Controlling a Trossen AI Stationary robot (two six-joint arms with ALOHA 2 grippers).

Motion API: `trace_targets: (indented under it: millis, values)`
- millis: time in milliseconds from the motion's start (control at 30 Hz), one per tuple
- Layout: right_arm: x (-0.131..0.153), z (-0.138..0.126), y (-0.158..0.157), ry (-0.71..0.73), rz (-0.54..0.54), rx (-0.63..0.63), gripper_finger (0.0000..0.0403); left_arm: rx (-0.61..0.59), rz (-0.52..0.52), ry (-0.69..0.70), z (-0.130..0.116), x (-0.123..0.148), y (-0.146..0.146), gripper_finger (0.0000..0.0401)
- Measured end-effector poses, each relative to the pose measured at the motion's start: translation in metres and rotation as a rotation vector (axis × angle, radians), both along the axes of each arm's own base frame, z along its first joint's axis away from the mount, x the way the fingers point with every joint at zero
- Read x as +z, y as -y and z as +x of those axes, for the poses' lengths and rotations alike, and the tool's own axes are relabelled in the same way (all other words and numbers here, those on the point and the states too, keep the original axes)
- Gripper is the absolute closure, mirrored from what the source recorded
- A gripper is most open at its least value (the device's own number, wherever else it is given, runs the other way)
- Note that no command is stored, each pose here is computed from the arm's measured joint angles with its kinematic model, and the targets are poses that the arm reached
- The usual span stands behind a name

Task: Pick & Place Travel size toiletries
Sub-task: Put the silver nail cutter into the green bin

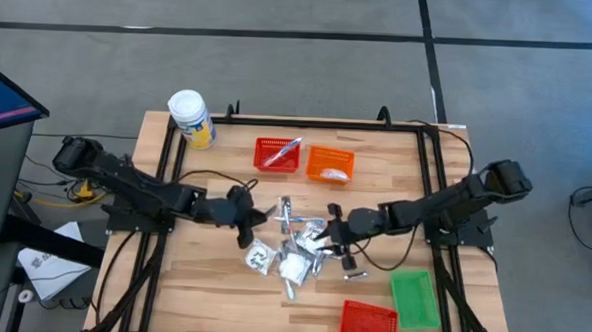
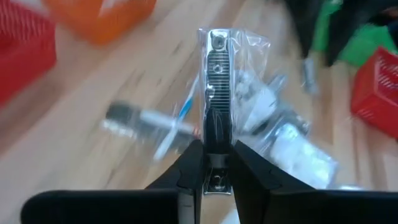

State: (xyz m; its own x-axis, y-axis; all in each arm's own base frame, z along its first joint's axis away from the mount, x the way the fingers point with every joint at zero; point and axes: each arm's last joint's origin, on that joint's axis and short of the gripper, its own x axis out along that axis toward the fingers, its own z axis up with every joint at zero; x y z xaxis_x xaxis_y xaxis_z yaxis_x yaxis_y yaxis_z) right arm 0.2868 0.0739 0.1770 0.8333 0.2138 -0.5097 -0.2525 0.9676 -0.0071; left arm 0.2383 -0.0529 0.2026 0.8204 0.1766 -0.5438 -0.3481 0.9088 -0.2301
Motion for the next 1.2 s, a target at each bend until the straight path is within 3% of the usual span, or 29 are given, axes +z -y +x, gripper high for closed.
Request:
trace_targets:
  millis: [200, 367, 567, 700, 767, 933, 1200]
  values:
    - [0.026, 0.001, 0.006, 0.088, 0.024, -0.021, 0.0307, -0.035, 0.155, 0.118, 0.008, 0.009, 0.008, 0.0353]
    - [0.073, -0.015, 0.007, 0.311, 0.055, 0.000, 0.0338, -0.088, 0.275, 0.276, 0.014, 0.027, 0.012, 0.0353]
    - [0.137, -0.047, 0.020, 0.676, 0.134, -0.020, 0.0367, -0.194, 0.339, 0.566, 0.013, 0.075, 0.005, 0.0353]
    - [0.163, -0.067, 0.035, 0.831, 0.151, -0.064, 0.0374, -0.122, 0.341, 0.689, 0.011, 0.113, -0.012, 0.0352]
    - [0.166, -0.071, 0.040, 0.837, 0.144, -0.087, 0.0375, -0.108, 0.343, 0.714, 0.013, 0.122, -0.016, 0.0352]
    - [0.156, -0.064, 0.047, 0.745, 0.162, -0.127, 0.0359, -0.265, 0.352, 0.643, 0.022, 0.108, -0.008, 0.0353]
    - [0.150, -0.050, 0.054, 0.658, 0.173, -0.174, 0.0282, -0.265, 0.382, 0.620, 0.038, 0.107, -0.009, 0.0353]
